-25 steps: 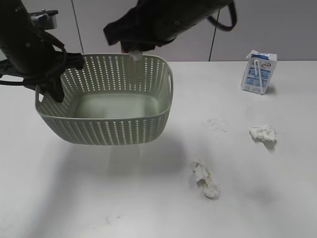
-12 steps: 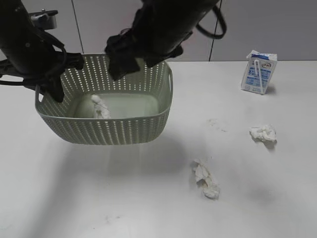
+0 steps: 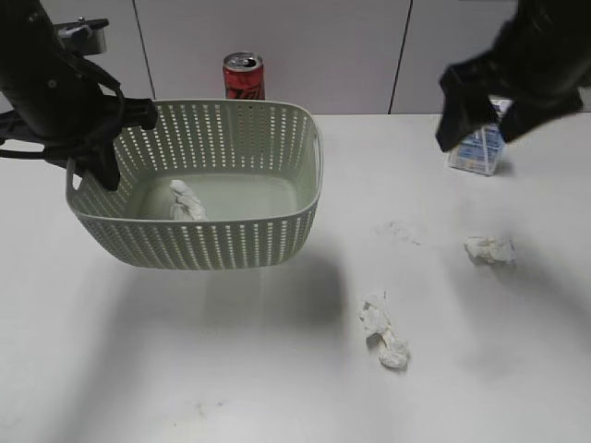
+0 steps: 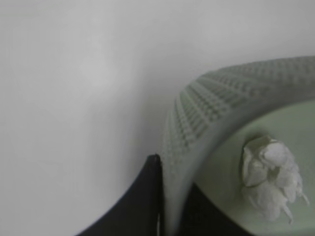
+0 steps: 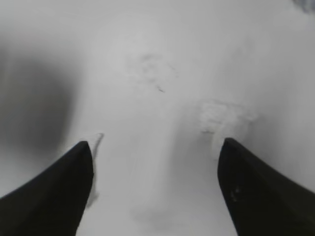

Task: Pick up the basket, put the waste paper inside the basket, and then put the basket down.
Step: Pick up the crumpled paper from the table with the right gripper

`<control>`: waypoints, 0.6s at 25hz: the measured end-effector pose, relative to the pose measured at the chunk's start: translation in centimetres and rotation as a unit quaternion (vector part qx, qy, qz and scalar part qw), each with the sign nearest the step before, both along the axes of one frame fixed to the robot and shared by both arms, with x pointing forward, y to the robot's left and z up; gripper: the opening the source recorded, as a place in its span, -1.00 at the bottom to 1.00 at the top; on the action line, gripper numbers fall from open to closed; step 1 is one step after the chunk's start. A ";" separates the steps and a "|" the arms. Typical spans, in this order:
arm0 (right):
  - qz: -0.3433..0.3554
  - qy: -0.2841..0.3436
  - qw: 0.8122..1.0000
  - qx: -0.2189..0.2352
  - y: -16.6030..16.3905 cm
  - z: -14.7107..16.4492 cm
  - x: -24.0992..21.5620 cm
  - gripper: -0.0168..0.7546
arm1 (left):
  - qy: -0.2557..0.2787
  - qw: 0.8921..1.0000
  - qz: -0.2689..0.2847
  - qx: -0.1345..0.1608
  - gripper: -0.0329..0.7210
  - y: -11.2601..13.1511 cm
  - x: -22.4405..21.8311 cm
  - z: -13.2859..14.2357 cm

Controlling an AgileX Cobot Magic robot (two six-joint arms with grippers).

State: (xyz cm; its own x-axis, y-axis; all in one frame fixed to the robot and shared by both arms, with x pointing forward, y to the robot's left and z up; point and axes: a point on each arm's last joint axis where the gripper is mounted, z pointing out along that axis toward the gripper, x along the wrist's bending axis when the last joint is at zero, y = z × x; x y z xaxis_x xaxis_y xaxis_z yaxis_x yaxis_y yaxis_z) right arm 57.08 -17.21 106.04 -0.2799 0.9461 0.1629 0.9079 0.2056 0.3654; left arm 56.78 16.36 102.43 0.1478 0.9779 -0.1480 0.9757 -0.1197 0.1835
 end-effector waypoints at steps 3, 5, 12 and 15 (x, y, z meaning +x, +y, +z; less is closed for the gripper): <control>-0.088 0.034 0.996 -0.003 -3.8 -4.5 0.3 0.58 | -0.001 1.000 0.000 -0.001 -0.91 0.0 0.0 0.0; -0.131 0.062 0.989 -0.007 -5.6 -7.7 0.4 0.58 | -0.002 1.000 0.001 -0.002 -0.91 0.0 0.0 0.0; -0.160 0.086 0.983 -0.019 -6.3 -14.2 2.1 0.58 | -0.004 1.000 0.001 -0.003 -0.91 -0.1 0.1 0.0; -0.155 0.081 0.984 -0.032 -6.5 -16.1 2.7 0.58 | -0.004 1.000 0.001 -0.004 -0.91 -0.1 0.1 0.0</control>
State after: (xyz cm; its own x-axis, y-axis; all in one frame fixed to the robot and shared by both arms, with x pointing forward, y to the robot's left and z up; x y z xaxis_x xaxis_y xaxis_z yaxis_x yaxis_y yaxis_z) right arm 59.78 -23.68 89.90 0.0491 0.9916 0.1193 0.9759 -0.0730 0.2054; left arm 56.85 16.31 102.45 0.1465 0.9772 -0.1538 0.9746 -0.1159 0.1918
